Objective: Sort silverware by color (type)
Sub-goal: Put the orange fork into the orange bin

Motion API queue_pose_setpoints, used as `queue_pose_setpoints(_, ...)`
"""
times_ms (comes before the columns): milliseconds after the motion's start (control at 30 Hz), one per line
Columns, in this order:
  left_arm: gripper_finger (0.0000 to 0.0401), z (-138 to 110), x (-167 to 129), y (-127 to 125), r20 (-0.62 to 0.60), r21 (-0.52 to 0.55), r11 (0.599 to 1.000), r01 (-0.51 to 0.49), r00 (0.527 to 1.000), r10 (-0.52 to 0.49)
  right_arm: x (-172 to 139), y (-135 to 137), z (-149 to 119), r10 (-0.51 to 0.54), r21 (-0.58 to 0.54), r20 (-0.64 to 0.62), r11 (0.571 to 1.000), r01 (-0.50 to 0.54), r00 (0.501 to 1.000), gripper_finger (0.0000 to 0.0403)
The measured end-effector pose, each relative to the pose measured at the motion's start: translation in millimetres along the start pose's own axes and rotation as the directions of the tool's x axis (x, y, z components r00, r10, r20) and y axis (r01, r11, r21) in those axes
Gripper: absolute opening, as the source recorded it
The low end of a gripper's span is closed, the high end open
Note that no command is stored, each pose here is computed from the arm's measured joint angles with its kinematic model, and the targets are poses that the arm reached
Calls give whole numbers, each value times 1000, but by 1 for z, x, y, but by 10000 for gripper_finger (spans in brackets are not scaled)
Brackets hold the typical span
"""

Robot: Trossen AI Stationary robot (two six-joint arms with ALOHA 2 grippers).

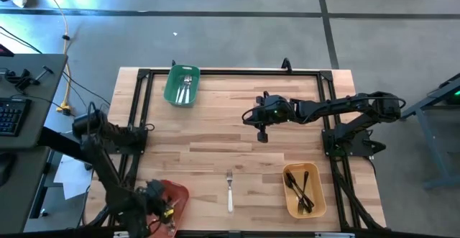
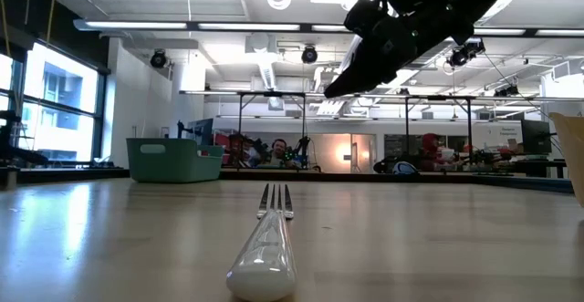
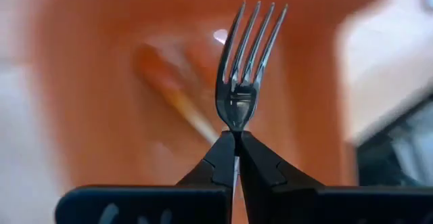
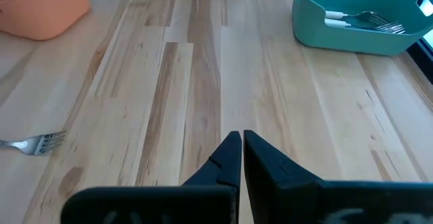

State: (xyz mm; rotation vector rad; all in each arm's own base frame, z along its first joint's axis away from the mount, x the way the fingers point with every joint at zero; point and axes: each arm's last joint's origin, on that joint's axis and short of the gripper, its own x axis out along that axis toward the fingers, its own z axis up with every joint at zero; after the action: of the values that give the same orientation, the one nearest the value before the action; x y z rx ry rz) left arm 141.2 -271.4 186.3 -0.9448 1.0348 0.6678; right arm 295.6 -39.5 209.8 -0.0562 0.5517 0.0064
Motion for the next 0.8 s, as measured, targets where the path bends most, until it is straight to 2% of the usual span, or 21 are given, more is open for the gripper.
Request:
queue_pose_setpoints(100, 0, 3, 2, 11, 58, 10, 998, -69, 996, 69, 0, 0, 0, 0, 0, 1, 1000, 0, 1000, 0)
queue_pose_setpoints(200, 0, 6, 8, 17, 82, 28, 996, -90, 993, 88, 0, 0, 0, 0, 2, 1, 1000, 0, 1000, 0)
queue_pose_setpoints(500, 0, 30, 24, 16, 154, 118, 982, -145, 980, 126, 0, 0, 0, 1, 29, -3, 1000, -1, 1000, 0)
queue_pose_setpoints(667, 2, 42, 29, 11, 156, 165, 973, -161, 978, 136, 0, 0, 0, 1, 37, -4, 999, 0, 1000, 0)
queue_pose_setpoints(800, 20, 49, 22, 8, 102, 221, 963, -154, 986, 134, 0, 0, 0, 1, 44, -4, 999, -1, 1000, 0)
